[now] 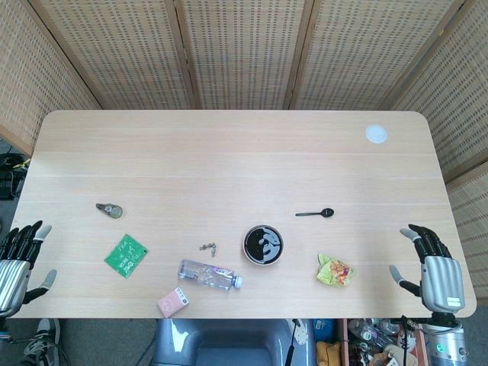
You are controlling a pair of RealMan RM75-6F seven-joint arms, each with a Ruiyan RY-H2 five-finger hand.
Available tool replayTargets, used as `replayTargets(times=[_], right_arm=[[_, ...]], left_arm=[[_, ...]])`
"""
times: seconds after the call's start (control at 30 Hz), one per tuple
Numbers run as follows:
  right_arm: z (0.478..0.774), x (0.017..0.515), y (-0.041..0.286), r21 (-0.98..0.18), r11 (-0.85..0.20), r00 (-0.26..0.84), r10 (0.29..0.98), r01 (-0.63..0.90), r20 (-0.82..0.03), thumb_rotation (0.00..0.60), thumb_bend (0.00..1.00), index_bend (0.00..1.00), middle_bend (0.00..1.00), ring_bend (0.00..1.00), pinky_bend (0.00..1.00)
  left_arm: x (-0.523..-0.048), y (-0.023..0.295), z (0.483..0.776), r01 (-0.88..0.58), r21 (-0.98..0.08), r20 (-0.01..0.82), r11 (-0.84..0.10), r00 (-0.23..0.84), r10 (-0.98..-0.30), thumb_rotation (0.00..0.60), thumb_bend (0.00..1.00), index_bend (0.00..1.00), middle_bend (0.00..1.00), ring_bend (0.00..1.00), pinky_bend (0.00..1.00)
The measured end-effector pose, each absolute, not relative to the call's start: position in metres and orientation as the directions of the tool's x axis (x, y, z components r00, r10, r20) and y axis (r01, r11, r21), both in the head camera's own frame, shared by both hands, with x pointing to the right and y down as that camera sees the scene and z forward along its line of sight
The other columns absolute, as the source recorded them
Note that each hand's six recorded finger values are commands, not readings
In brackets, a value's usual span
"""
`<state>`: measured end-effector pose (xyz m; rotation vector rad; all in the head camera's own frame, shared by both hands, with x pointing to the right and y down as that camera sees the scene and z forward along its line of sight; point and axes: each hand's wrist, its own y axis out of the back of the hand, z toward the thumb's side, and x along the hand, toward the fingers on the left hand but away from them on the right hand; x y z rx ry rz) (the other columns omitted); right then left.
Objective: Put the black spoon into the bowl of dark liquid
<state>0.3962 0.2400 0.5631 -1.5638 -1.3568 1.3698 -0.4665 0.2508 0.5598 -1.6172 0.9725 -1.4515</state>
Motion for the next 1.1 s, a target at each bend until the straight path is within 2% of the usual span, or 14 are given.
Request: replayTargets(times=[0.33, 0.6, 0.87, 1.1], right_arm=[[0.563, 0.395, 0.240, -0.925, -0.259, -0.075, 0.954, 0.278, -0.289, 0.600, 0.37, 0.26, 0.27, 0.18, 0.31], [0.569, 0.387, 0.240, -0.914, -0.322, -0.020, 0.941, 0.248, -0.337, 0.600, 0.37, 0.26, 0.26, 0.18, 0.31], [0.575, 0.377, 0.238, -0.898, -0.388, 0.033, 0.920, 0.207, -0.390, 0.600, 0.37, 0.25, 0.19, 0.08, 0.22], [0.579, 0.371, 0.233, -0.890, -0.422, 0.049, 0.906, 0.172, -0.420, 0.600, 0.36, 0.23, 0.18, 0.07, 0.22]], left_arm=[[-0.466, 0.251, 0.560, -0.058, -0.897, 0.434, -0.438, 0.071, -0.898, 0.600, 0.37, 0.00, 0.00, 0.00, 0.00], [-0.467, 0.252, 0.562, -0.055, -0.894, 0.441, -0.445, 0.069, -0.895, 0.600, 0.37, 0.00, 0.00, 0.00, 0.00], [-0.468, 0.252, 0.566, -0.049, -0.885, 0.460, -0.463, 0.065, -0.886, 0.600, 0.37, 0.00, 0.00, 0.00, 0.00], [-0.466, 0.251, 0.570, -0.051, -0.880, 0.468, -0.472, 0.069, -0.881, 0.600, 0.37, 0.00, 0.00, 0.00, 0.00]])
